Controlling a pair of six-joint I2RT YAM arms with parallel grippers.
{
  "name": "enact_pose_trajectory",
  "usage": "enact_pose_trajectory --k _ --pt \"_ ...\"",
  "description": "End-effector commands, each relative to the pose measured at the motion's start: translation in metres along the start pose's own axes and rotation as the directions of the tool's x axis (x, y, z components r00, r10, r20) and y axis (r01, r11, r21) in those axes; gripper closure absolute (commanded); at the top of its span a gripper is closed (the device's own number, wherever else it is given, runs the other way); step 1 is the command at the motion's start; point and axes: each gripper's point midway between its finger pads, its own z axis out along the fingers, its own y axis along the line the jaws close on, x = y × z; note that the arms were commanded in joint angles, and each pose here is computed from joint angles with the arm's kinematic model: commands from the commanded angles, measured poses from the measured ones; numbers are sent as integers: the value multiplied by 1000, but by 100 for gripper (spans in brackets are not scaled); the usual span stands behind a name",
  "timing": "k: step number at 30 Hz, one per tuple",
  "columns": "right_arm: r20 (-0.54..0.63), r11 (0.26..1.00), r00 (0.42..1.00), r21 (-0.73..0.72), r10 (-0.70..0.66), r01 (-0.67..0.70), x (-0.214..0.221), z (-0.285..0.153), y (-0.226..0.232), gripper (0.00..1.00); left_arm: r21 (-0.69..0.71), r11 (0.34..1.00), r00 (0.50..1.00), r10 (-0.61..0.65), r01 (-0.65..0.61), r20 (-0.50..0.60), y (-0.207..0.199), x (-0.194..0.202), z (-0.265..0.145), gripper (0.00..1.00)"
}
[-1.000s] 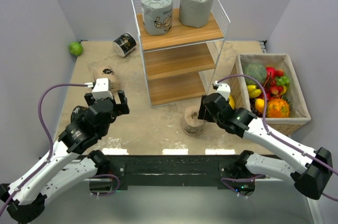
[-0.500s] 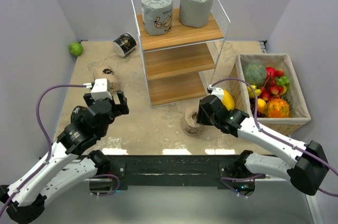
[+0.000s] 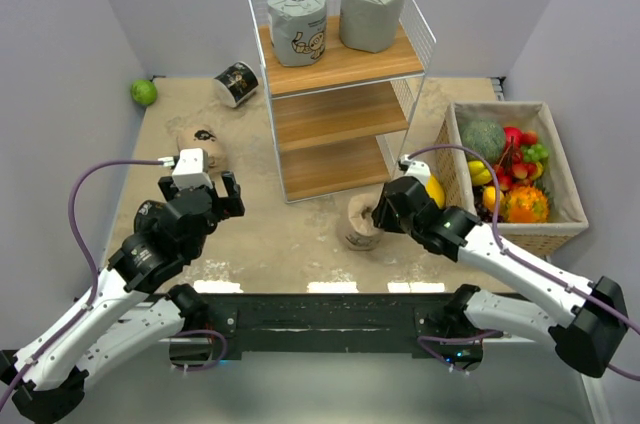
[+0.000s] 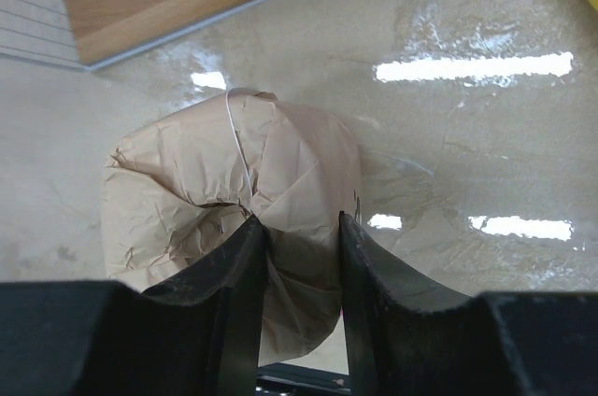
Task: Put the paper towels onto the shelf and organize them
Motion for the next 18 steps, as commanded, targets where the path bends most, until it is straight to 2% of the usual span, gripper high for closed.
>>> enact_pose_trajectory --k 1,11,18 --pt "140 980 979 -157 147 -125 -60 -37 39 71 6 999 999 -33 32 33 -3 -9 0 4" --pt "329 934 898 -299 294 -196 -156 -115 70 70 9 999 999 -32 32 33 -4 -9 0 4" --pt "416 921 838 -311 354 -234 -198 -128 83 69 7 999 997 -53 53 50 1 -13 -4 3"
